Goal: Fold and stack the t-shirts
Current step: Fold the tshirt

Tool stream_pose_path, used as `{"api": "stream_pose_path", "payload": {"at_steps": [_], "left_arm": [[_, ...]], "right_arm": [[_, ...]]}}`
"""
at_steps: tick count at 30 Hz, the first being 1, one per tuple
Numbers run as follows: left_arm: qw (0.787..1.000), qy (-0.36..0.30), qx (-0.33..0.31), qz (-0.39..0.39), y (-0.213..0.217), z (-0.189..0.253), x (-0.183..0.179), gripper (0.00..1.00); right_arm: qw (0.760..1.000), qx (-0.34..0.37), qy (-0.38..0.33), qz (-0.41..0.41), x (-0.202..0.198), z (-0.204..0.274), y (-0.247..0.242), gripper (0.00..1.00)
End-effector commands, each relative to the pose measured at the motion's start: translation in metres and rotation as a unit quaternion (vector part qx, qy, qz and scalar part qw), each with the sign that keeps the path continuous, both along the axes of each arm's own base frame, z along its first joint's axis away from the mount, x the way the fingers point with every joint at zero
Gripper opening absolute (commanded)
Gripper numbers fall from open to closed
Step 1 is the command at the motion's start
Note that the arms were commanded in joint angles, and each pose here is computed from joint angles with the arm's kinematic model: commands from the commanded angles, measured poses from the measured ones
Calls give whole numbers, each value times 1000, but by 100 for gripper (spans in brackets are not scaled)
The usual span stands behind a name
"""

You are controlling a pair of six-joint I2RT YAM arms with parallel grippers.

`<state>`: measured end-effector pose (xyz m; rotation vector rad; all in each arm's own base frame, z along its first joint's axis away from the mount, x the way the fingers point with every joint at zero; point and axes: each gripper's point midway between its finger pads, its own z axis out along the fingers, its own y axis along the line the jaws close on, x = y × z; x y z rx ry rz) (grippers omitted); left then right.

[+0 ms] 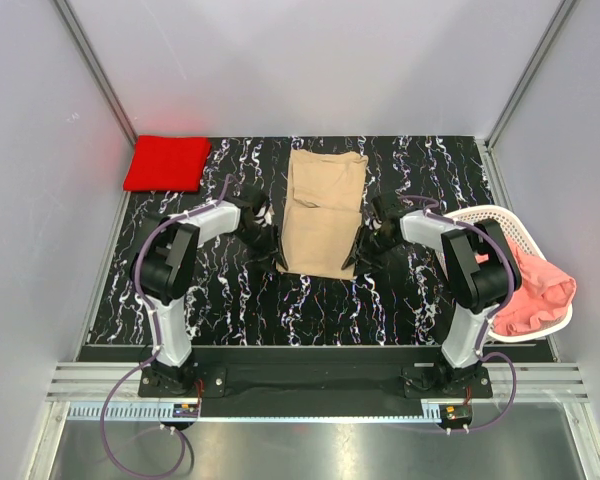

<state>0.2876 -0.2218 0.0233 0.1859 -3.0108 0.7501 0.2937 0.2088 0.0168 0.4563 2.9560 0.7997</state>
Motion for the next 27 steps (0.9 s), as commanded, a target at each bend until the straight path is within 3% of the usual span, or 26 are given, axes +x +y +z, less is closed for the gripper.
{"api": "stream_pose_path", "payload": {"at_steps": [1, 3, 5, 8, 10, 12, 22, 27], "left_arm": [[1000, 2, 4, -7, -3, -13, 3, 45], [1000, 0, 1, -8, -4, -12, 5, 40], [1000, -4, -2, -11, -5, -11, 6, 28], [1000, -9, -6, -19, -7, -9, 4, 12], [1000, -17, -6, -23, -7, -6, 3, 0], [1000, -14, 0, -27, -7, -7, -8, 0], [999, -14, 22, -24, 18, 13, -97, 0], [999, -37, -3, -8, 21, 45, -127, 0]], "right_arm": [[998, -55, -21, 1, 13, -22, -15, 45], [999, -48, -19, 4, 11, -21, -12, 40], [999, -42, -15, 3, 8, -20, -11, 35], [999, -41, -7, 11, -4, -23, -10, 23], [999, -42, -5, 19, -13, -23, -7, 10], [999, -34, -2, 39, -25, -21, 2, 0], [998, -16, -1, 56, -95, 11, 8, 0], [998, 0, 0, 64, -138, 33, 1, 0]]}}
